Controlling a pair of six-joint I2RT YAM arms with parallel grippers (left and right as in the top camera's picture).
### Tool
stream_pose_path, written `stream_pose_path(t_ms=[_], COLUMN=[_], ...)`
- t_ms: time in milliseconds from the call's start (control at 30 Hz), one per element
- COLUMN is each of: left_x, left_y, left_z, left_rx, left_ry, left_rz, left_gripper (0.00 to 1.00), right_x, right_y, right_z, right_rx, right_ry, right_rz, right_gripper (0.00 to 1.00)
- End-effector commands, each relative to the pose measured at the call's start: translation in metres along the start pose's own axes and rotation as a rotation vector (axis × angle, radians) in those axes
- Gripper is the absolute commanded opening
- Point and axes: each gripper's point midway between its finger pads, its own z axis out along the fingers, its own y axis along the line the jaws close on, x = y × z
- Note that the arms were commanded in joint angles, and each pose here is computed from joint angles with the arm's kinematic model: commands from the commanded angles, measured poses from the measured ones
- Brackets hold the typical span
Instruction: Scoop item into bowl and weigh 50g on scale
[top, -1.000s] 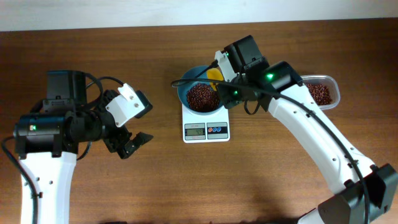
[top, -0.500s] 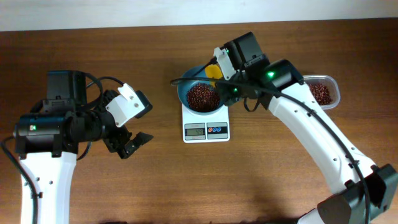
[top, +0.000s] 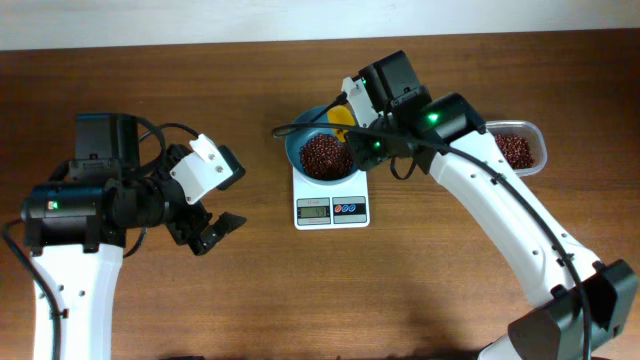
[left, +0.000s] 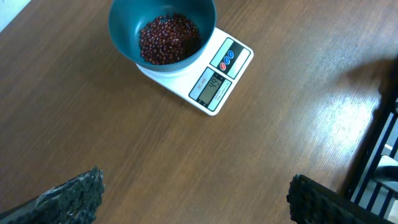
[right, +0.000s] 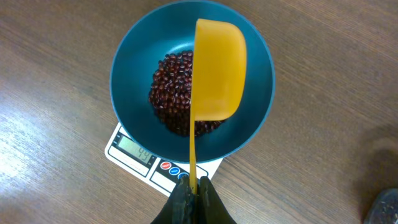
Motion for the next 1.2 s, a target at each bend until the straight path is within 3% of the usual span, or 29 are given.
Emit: stream_pose_path(t_ms=[0,533,600,1167], left_x=[-0.003,-0.003,-0.003,-0.003], left_y=[0.0,-0.001,0.0,0.0], left_z=[-0.003,-0.003,-0.003,-0.003], left_rx=[0.001,0.002,0.001,0.001], left_ry=[-0.018,-0.018,-0.018,-0.018], left_rz=[0.012,0.013,0.012,0.012], left_gripper=[0.99,0.99,0.99,0.99], right_x=[-0.003,-0.001,0.006,-0.002], right_y=[0.004,0.006,-0.006,0.004], right_z=[-0.002,-0.001,0.006,0.003], right_rx=[-0.01,0.001,0.068,0.012], right_ry=[-0.008,0.011,0.042,0.011], right_rz=[-0.009,-0.016,-0.017,-0.006], right_gripper=[0.04,0.04,0.04,0.04])
